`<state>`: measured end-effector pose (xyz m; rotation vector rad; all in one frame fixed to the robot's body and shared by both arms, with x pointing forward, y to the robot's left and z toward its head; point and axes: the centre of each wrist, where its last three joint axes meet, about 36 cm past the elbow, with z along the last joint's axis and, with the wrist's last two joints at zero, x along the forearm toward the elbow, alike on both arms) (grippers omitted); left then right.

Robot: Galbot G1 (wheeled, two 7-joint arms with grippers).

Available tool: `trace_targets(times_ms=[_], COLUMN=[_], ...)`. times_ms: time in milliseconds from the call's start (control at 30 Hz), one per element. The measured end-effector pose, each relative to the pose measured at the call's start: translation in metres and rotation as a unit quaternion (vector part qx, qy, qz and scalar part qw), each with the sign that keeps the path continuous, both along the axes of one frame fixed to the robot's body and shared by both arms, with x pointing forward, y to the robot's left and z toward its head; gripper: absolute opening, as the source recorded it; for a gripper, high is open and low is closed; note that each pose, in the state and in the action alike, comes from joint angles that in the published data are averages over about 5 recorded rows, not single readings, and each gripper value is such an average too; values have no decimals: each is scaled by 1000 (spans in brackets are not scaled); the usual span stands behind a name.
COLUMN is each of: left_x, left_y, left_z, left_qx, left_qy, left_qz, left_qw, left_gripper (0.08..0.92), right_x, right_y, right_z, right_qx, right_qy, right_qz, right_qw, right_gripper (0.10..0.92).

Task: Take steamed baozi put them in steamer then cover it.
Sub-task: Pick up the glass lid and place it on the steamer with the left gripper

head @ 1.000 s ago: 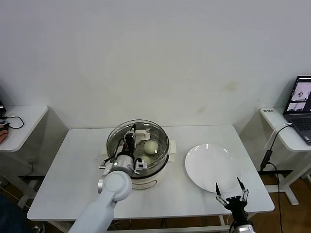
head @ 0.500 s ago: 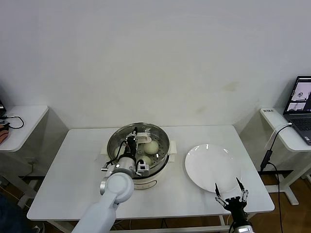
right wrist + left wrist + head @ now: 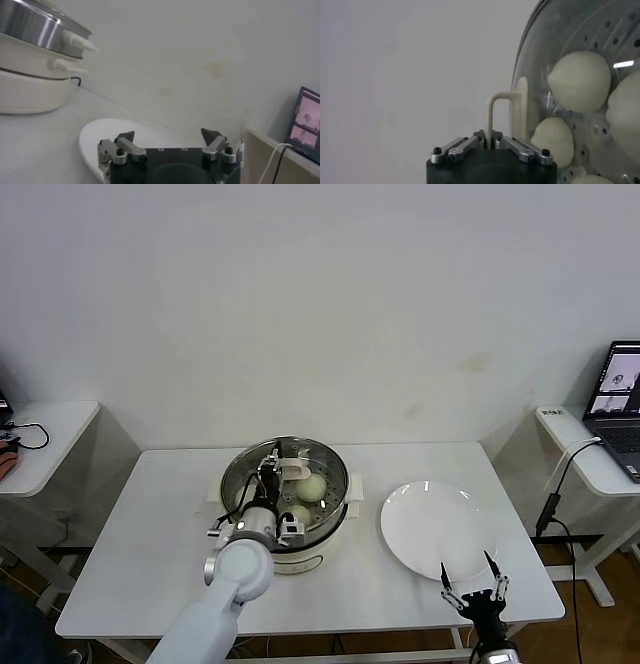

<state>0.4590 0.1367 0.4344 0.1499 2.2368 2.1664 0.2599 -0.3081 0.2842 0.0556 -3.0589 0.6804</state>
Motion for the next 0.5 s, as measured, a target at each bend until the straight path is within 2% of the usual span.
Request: trace_targets(times_ms=[267, 500], left_x=[-11, -34], left_y=[7, 15], left_z=[2, 4], left_qx=[-3, -8], left_qy=[-6, -14], left_qz=[-3, -13], left_qw=[1000, 1000], left_gripper=[584, 780], right_x=[-2, -5], right_y=[0, 0], right_z=[1, 1], right_qx=[-1, -3], right_qy=[0, 0], right_qz=[2, 4], right_qw=[1000, 1000], right_gripper=[823, 823])
